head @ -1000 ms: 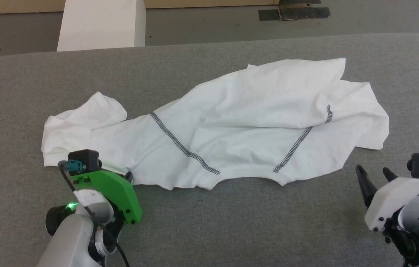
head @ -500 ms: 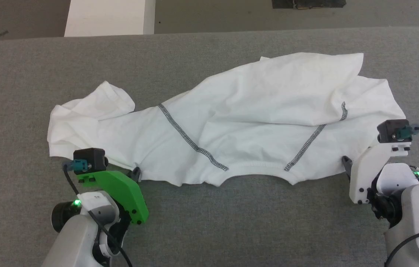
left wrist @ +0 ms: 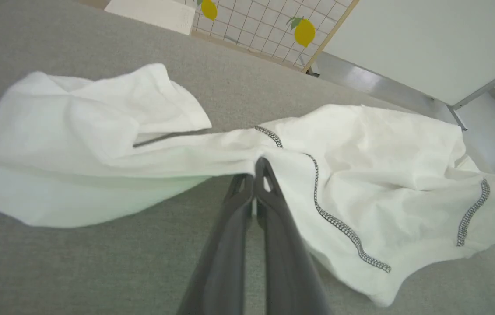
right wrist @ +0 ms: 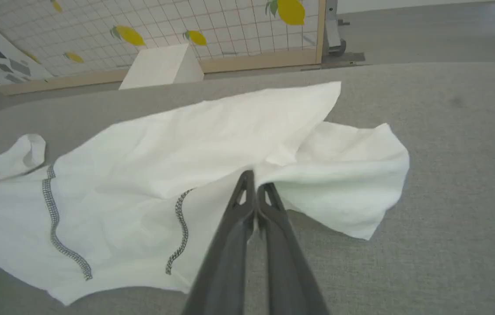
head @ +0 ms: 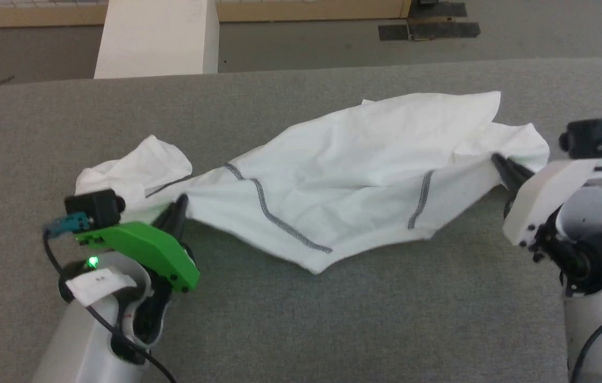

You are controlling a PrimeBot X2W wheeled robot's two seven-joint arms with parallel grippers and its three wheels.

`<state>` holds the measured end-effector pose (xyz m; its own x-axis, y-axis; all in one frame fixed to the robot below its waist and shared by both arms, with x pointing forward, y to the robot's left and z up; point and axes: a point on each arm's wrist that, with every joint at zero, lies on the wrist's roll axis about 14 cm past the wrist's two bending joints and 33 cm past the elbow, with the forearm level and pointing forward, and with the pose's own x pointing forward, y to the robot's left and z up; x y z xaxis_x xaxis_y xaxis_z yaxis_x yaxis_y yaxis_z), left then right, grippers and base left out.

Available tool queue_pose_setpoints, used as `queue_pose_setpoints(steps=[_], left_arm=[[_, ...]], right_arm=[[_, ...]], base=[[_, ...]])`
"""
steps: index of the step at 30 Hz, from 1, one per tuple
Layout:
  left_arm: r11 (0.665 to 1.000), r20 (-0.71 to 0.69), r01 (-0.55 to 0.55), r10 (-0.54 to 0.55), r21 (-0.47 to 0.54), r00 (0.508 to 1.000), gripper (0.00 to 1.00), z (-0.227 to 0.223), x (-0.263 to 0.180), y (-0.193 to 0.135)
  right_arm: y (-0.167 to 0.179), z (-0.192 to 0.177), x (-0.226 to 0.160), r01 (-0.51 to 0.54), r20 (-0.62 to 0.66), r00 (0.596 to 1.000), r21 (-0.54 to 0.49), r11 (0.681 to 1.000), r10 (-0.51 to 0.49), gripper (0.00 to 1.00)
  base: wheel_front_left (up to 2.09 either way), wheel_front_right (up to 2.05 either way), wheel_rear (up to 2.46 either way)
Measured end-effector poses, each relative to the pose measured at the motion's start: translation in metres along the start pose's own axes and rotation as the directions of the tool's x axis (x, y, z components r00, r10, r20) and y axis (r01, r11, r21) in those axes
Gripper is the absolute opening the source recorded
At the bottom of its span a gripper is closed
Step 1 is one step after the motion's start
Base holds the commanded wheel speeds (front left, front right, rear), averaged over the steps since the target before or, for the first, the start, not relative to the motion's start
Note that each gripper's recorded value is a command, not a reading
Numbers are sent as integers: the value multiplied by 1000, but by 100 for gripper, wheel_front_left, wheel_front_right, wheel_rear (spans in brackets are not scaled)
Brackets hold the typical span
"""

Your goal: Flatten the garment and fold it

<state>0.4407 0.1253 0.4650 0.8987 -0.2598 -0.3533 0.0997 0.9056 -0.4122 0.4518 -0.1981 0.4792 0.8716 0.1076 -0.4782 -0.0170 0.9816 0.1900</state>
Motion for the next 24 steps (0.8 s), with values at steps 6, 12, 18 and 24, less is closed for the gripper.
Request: queue_pose_setpoints(steps=[6,12,18,24], left_arm=[[984,313,115,-152,134,937,0,126,-15,-44],[941,498,159,-296,299,815,0,224,-56,-94],[902,596,128,-373,411,711,0,287,-98,-126],[893,624,68,-364,445,691,0,322,-115,-132]], right_arm=[[18,112,-49,-155,323,938,67,986,126,0],[22,191,-103,-205,494,852,8,979,174,0],[35,252,-151,-257,618,755,-29,966,220,0],[47,283,-170,-277,639,729,-56,959,248,0]], base=[[0,0,0],[0,0,0],[0,0,0],[0,0,0]])
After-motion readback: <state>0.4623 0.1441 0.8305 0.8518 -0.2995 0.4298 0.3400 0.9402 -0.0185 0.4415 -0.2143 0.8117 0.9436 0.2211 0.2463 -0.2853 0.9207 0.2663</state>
